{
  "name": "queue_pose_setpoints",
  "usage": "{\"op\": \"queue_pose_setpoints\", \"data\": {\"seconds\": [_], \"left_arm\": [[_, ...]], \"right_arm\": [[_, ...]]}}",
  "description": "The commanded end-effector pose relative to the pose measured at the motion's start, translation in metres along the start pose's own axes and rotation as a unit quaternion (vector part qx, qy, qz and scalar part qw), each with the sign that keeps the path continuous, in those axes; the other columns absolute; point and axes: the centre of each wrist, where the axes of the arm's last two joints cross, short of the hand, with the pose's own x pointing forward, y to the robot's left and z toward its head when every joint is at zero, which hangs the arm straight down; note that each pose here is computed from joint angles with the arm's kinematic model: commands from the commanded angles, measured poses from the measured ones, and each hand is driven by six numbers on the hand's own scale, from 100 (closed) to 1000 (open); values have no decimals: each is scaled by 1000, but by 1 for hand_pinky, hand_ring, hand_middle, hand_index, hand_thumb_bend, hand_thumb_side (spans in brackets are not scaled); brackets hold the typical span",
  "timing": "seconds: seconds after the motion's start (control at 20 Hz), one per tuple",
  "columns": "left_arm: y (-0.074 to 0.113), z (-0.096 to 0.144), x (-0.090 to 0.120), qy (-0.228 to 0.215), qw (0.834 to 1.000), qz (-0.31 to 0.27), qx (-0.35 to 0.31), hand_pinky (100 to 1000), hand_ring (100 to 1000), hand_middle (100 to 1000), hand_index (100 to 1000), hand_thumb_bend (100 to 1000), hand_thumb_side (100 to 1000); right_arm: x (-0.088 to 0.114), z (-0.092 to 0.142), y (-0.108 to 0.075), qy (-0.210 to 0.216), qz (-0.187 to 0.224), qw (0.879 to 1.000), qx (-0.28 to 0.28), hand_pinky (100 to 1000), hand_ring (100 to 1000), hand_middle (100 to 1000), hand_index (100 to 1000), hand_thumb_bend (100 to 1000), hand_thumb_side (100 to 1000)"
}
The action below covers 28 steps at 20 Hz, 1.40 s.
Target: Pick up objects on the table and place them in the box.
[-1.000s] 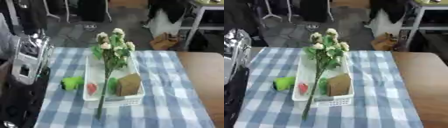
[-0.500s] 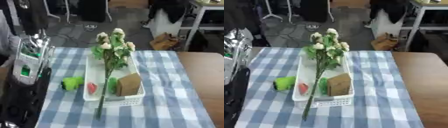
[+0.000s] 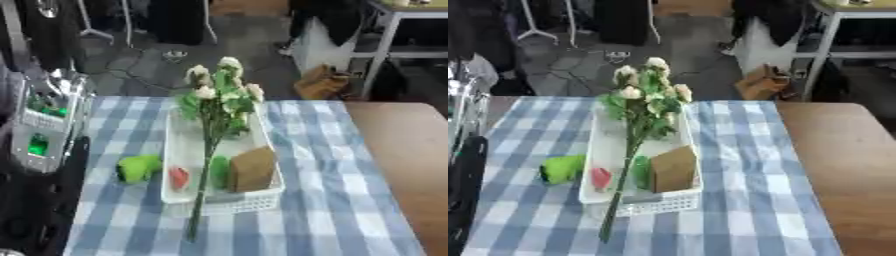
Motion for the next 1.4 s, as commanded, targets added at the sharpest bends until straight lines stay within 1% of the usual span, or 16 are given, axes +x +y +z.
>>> {"op": "queue_pose_setpoints", "data": {"seconds": [0.05, 0.2, 0.3, 0.4, 0.5, 0.55, 0.75, 0.8, 0.9, 0.95, 1.0, 1.05, 1.1, 1.25, 1.35, 1.4], "left_arm": [[21, -12, -3, 20, 987, -127, -93, 734, 995, 968, 1000, 100, 518], [40, -14, -22, 64, 950, -230, -202, 740, 997, 964, 1000, 100, 499], [52, -11, -37, 98, 919, -276, -264, 753, 998, 962, 1000, 100, 491], [62, -8, -51, 126, 893, -304, -307, 760, 1000, 962, 1000, 100, 502], [70, -2, -65, 153, 866, -322, -349, 786, 1000, 974, 1000, 100, 511], [75, 2, -71, 167, 850, -330, -374, 839, 1000, 994, 1000, 100, 528], [90, 17, -94, 211, 794, -343, -455, 883, 1000, 1000, 1000, 100, 545], [96, 25, -102, 230, 777, -344, -475, 886, 1000, 1000, 1000, 100, 555], [105, 35, -112, 248, 761, -341, -493, 886, 1000, 1000, 1000, 100, 560], [109, 41, -117, 259, 751, -339, -504, 902, 1000, 1000, 1000, 100, 646], [116, 53, -124, 279, 733, -335, -521, 903, 1000, 1000, 1000, 100, 656], [122, 60, -130, 292, 723, -332, -531, 895, 1000, 1000, 1000, 100, 687], [127, 67, -135, 300, 717, -330, -536, 895, 1000, 1000, 1000, 100, 687], [137, 85, -143, 316, 707, -332, -539, 886, 1000, 1000, 1000, 100, 740], [142, 99, -147, 326, 704, -330, -537, 893, 1000, 1000, 1000, 100, 693], [144, 105, -149, 329, 706, -329, -534, 893, 1000, 1000, 1000, 100, 693]], "right_arm": [[6, -10, 4, -17, -4, 1000, 6, 612, 594, 565, 623, 100, 647], [7, -10, 6, -16, -4, 1000, 6, 612, 594, 565, 623, 100, 646], [7, -10, 6, -16, -4, 1000, 6, 612, 595, 565, 622, 100, 647], [7, -11, 7, -16, -5, 1000, 7, 612, 595, 565, 622, 100, 647], [7, -11, 8, -15, -5, 1000, 7, 613, 595, 564, 621, 100, 646], [7, -11, 8, -14, -5, 1000, 8, 613, 594, 564, 621, 100, 645], [7, -11, 9, -13, -6, 1000, 10, 613, 595, 564, 619, 100, 645], [7, -11, 9, -13, -6, 1000, 10, 613, 595, 564, 618, 100, 645], [7, -11, 9, -13, -7, 1000, 10, 613, 595, 564, 618, 100, 645], [7, -11, 9, -13, -7, 1000, 11, 613, 595, 564, 618, 100, 645], [7, -11, 10, -12, -7, 1000, 12, 613, 595, 564, 618, 100, 645], [7, -11, 9, -12, -6, 1000, 13, 613, 595, 564, 617, 100, 644], [7, -11, 9, -12, -6, 1000, 15, 613, 595, 564, 617, 100, 644], [7, -11, 9, -12, -5, 1000, 18, 613, 594, 564, 617, 100, 644], [7, -11, 8, -11, -4, 1000, 19, 613, 595, 564, 612, 100, 645], [7, -11, 8, -11, -4, 1000, 20, 613, 595, 564, 612, 100, 645]]}}
